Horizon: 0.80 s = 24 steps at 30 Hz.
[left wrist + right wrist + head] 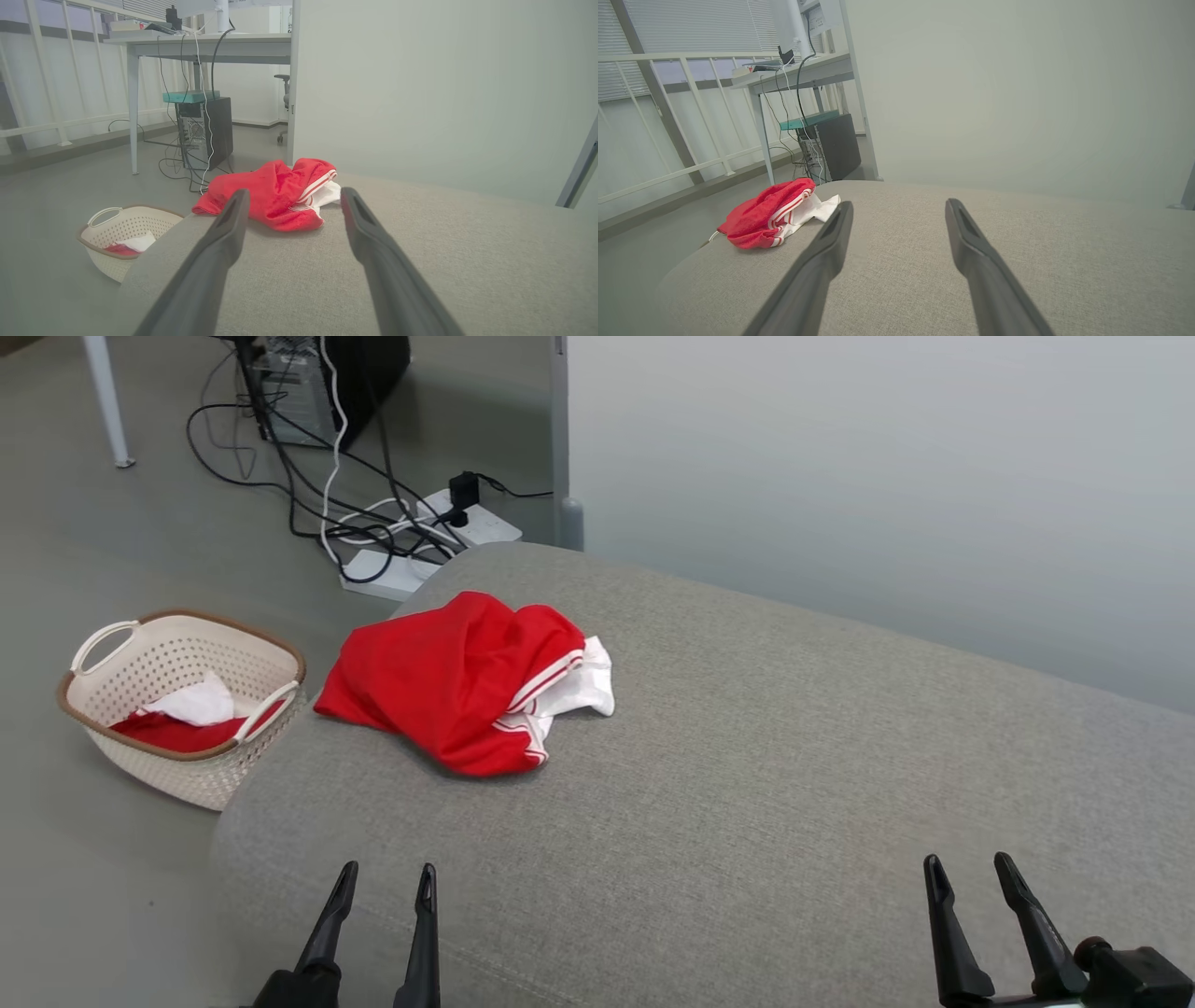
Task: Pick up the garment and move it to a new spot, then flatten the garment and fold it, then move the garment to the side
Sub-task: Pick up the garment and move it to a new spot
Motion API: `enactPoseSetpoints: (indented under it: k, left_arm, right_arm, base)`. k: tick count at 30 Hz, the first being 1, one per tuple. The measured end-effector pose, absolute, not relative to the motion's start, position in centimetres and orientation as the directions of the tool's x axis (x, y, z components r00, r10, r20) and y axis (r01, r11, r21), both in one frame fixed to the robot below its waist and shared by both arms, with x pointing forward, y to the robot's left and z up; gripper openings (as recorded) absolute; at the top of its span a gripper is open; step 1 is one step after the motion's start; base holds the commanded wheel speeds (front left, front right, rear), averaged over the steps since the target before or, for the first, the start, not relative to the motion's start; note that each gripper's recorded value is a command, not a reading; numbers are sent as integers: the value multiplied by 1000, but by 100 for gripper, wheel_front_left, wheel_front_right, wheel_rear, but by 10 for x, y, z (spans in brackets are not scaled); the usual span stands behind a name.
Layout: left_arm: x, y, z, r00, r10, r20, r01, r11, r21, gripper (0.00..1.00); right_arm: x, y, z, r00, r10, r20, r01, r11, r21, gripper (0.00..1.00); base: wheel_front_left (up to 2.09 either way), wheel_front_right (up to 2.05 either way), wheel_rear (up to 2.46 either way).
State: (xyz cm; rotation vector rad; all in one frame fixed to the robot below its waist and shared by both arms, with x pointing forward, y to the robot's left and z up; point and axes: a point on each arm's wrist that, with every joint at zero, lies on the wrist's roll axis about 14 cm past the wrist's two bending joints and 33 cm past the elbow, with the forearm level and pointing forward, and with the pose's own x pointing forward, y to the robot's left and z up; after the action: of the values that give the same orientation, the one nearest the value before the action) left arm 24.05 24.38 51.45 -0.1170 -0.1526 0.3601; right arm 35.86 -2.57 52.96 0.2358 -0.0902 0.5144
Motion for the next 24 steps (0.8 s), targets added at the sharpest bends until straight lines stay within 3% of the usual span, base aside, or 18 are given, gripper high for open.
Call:
enactPoseSetpoints:
  k: [24]
  left_arm:
    - [238,249,512,917,381,113,-366,921,-136,100]
  right_arm:
    - [359,-13,521,852,510,119,-524,825,211,100]
  base:
    - [0,0,0]
